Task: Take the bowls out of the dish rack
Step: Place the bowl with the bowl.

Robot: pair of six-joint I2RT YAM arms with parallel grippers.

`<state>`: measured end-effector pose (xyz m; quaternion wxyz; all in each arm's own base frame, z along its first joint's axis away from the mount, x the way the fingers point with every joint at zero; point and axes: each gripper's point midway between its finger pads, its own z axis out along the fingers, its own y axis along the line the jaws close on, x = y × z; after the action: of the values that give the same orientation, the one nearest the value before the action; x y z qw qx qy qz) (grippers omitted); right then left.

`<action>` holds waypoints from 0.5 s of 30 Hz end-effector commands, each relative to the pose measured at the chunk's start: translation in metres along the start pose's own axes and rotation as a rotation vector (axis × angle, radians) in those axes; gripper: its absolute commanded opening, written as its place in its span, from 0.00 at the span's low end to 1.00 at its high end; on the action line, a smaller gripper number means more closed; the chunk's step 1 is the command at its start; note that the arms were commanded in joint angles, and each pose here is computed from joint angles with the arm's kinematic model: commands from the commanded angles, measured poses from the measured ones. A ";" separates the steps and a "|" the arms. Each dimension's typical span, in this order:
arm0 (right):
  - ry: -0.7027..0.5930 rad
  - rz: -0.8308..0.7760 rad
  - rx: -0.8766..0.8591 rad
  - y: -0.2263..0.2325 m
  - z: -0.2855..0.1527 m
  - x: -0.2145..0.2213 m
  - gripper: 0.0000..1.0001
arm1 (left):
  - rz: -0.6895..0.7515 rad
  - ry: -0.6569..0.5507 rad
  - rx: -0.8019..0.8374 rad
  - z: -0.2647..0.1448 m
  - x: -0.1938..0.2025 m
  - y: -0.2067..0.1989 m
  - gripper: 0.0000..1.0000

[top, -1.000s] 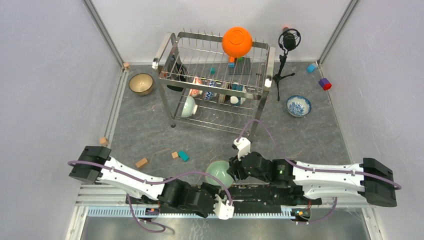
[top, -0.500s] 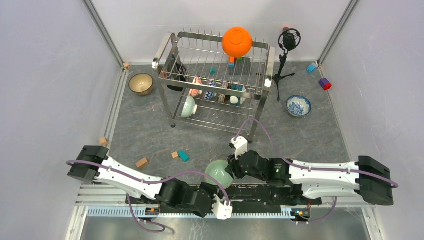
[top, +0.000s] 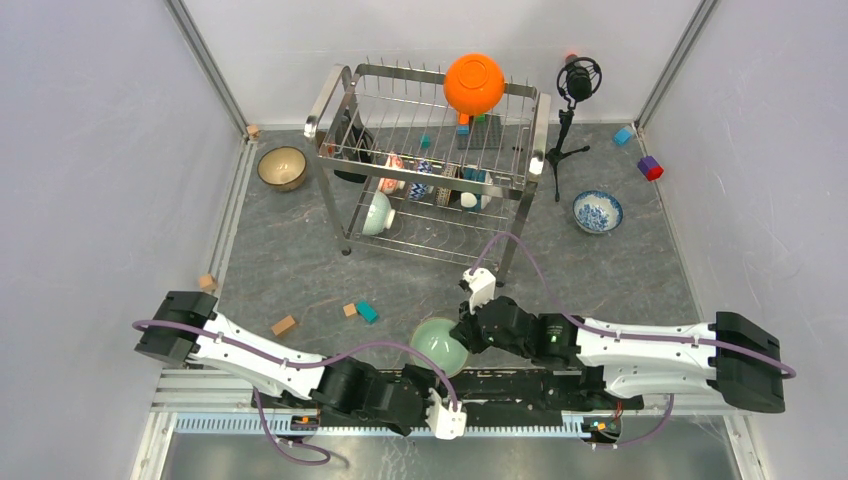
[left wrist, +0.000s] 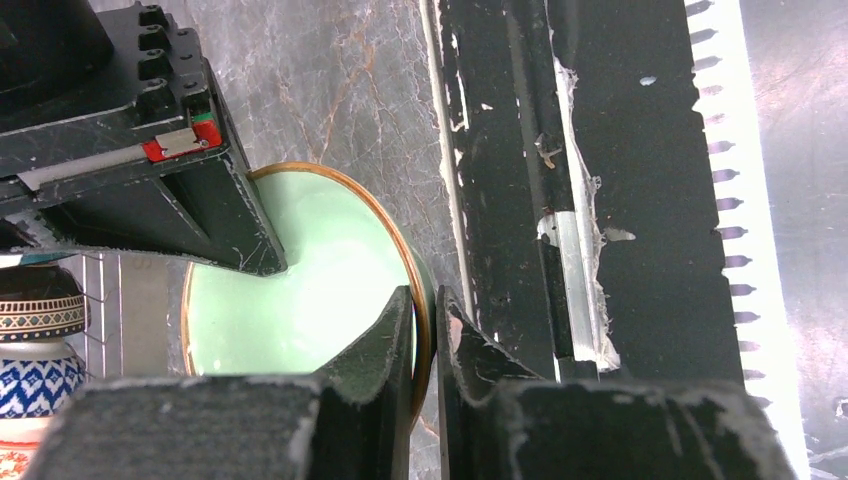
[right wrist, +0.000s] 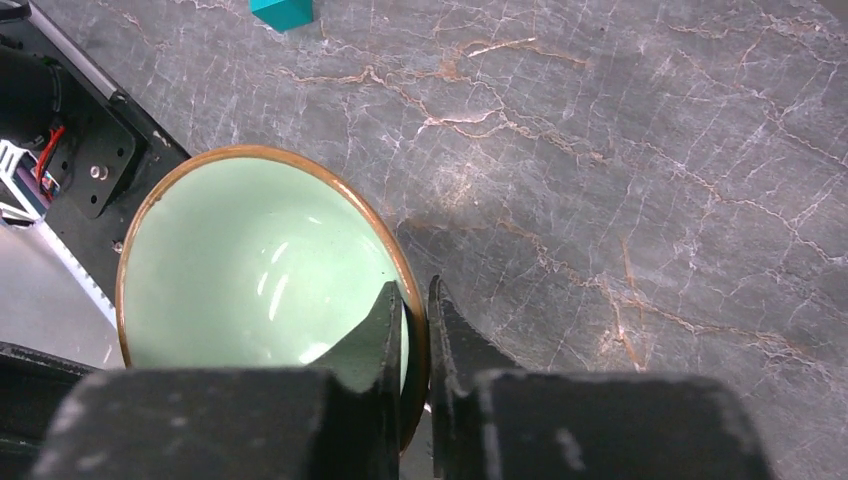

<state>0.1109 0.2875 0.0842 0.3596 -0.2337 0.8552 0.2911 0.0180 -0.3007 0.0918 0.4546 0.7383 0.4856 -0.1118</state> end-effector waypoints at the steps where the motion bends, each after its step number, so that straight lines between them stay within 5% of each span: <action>1: -0.025 -0.001 -0.018 0.008 -0.002 -0.014 0.03 | -0.009 -0.064 -0.088 -0.003 -0.021 0.020 0.02; 7: -0.041 0.014 -0.017 0.007 -0.004 -0.016 0.00 | -0.016 -0.062 -0.104 -0.003 -0.022 0.023 0.02; 15: -0.068 0.029 -0.024 0.006 -0.009 -0.020 0.00 | -0.055 -0.088 -0.147 -0.004 -0.024 0.029 0.17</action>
<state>0.1132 0.2865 0.0911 0.3652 -0.2237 0.8531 0.2980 0.0186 -0.3053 0.0981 0.4697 0.7274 0.4867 -0.1155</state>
